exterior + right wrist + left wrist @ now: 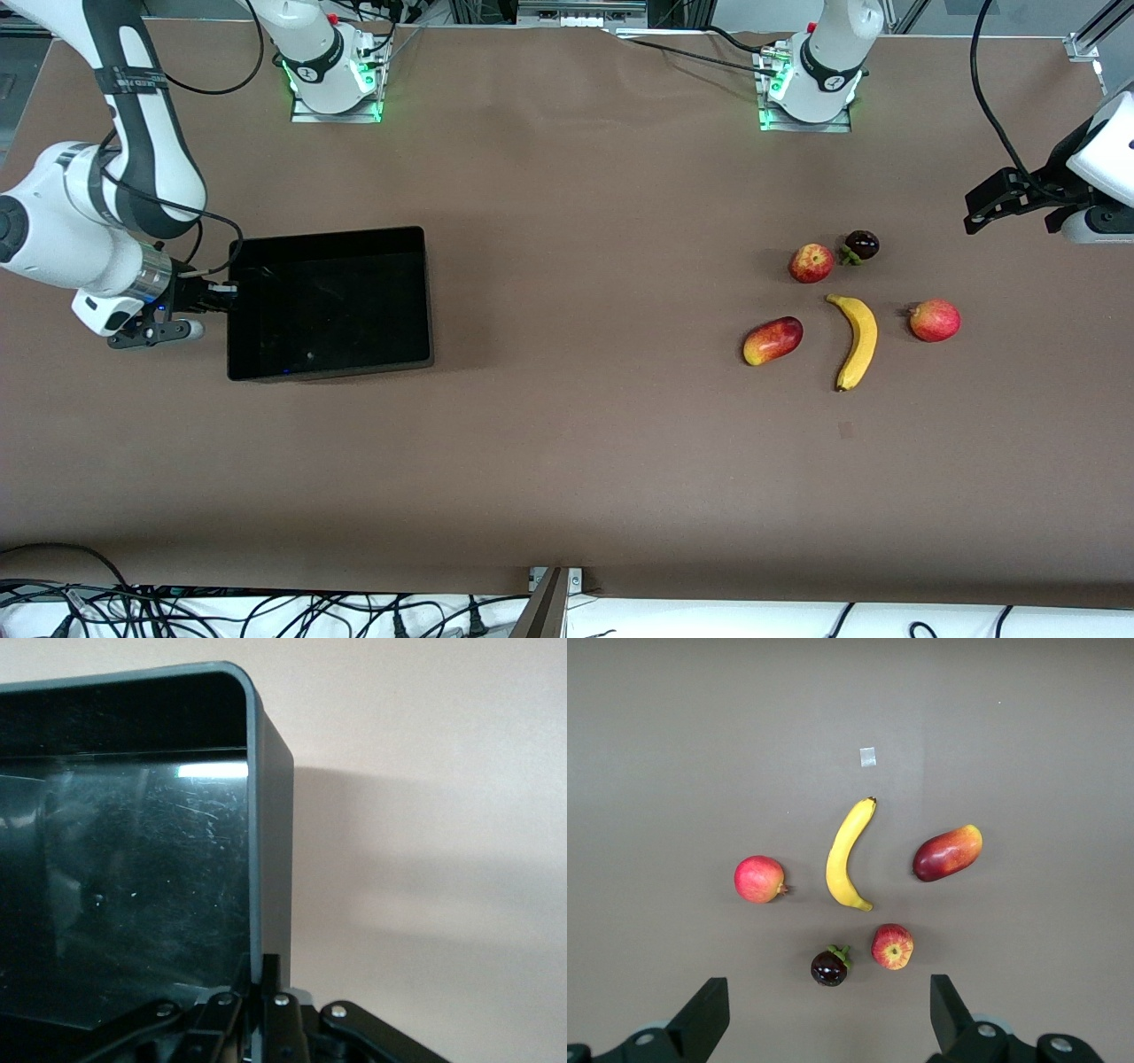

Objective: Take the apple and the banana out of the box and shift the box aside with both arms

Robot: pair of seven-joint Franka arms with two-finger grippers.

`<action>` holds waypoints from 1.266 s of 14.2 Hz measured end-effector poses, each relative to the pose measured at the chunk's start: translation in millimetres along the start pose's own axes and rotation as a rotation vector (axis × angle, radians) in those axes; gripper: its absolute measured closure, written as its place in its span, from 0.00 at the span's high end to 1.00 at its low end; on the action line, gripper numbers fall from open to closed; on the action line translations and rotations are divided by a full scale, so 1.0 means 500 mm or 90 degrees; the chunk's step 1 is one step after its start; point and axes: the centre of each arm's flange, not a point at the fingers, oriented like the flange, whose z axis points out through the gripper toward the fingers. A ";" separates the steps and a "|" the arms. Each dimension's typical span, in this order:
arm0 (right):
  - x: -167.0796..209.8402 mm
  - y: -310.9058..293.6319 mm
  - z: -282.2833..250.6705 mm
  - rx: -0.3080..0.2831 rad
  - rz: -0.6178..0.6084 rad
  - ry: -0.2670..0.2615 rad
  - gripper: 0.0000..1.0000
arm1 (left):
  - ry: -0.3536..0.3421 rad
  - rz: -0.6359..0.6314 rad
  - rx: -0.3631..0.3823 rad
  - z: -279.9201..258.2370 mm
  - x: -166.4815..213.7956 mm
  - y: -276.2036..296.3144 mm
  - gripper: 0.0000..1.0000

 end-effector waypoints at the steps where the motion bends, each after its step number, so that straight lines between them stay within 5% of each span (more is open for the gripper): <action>1: -0.009 0.002 0.021 0.005 0.000 0.011 0.06 | -0.001 -0.002 0.000 -0.003 -0.001 -0.003 1.00; 9: -0.037 0.014 0.102 0.023 0.022 0.022 0.06 | -0.032 -0.027 0.001 -0.016 -0.019 -0.025 1.00; 12: -0.029 0.013 0.092 0.023 0.021 0.030 0.26 | -0.025 -0.031 0.001 -0.040 -0.021 -0.026 1.00; 14: -0.011 0.008 0.065 0.025 0.011 0.040 0.48 | -0.033 -0.036 0.003 -0.016 -0.006 0.001 1.00; 18: 0.049 -0.024 -0.057 0.036 -0.040 0.006 0.85 | -0.028 -0.063 0.007 0.010 0.032 0.055 1.00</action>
